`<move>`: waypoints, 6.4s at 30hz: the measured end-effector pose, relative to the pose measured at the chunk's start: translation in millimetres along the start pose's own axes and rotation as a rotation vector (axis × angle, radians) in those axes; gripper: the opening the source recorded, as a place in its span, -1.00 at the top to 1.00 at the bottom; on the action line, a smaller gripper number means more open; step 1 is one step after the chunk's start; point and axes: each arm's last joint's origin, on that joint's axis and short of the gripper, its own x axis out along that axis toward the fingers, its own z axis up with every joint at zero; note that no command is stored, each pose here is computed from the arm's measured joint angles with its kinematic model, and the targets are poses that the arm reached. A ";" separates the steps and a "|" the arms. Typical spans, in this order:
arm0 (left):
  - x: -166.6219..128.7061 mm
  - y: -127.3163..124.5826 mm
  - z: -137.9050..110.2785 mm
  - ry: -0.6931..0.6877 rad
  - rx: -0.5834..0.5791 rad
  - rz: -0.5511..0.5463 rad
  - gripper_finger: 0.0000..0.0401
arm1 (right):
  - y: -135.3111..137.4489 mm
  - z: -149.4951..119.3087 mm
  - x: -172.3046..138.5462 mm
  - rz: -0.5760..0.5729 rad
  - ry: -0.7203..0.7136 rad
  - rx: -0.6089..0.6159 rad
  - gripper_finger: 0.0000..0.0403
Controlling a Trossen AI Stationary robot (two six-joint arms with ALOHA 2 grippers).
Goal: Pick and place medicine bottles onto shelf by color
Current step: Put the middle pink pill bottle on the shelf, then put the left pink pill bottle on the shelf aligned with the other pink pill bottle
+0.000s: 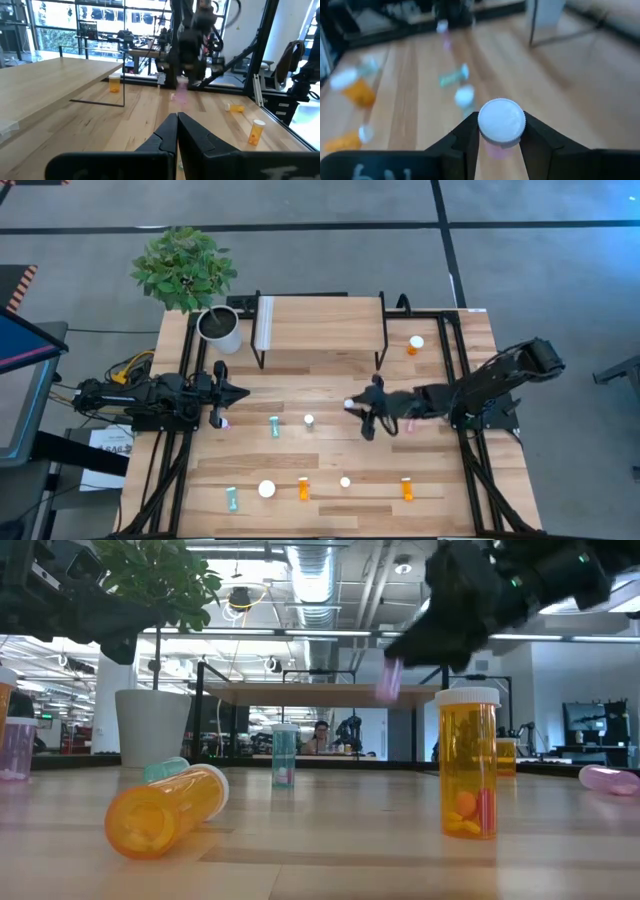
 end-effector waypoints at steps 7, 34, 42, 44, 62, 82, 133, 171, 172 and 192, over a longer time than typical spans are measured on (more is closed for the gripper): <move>0.0 0.0 -0.1 0.001 0.000 0.000 1.00 | -36.5 66.2 -15.5 -0.143 -0.101 -0.059 0.30; 0.0 -0.1 -0.2 0.001 0.000 -0.002 1.00 | -214.7 126.6 -4.9 -0.505 0.017 0.140 0.25; 0.0 -0.1 -0.2 0.001 0.000 -0.003 1.00 | -228.4 117.1 7.4 -0.526 0.046 0.137 0.23; 0.0 -0.1 -0.1 0.001 0.000 -0.002 1.00 | -230.4 115.1 8.9 -0.530 0.056 0.136 0.23; 0.0 0.0 -0.1 0.001 0.000 -0.001 1.00 | -231.0 112.9 9.8 -0.533 0.079 0.113 -0.01; 0.0 0.0 0.0 0.000 0.000 0.000 1.00 | -210.4 122.5 -12.7 -0.509 0.101 0.096 -0.14; 0.0 0.0 0.0 0.000 0.000 0.000 1.00 | 94.7 60.0 -73.7 0.319 -0.117 -0.166 -0.13; 0.0 0.0 -0.1 0.000 0.000 0.000 1.00 | 76.3 16.7 -61.8 0.252 -0.172 -0.038 -0.13; 0.0 0.0 -0.1 0.000 0.000 0.000 1.00 | 76.4 16.6 -61.8 0.252 -0.171 -0.039 -0.13; 0.0 0.0 0.0 0.000 0.000 0.000 1.00 | 64.0 21.5 -52.1 0.191 -0.176 -0.030 -0.13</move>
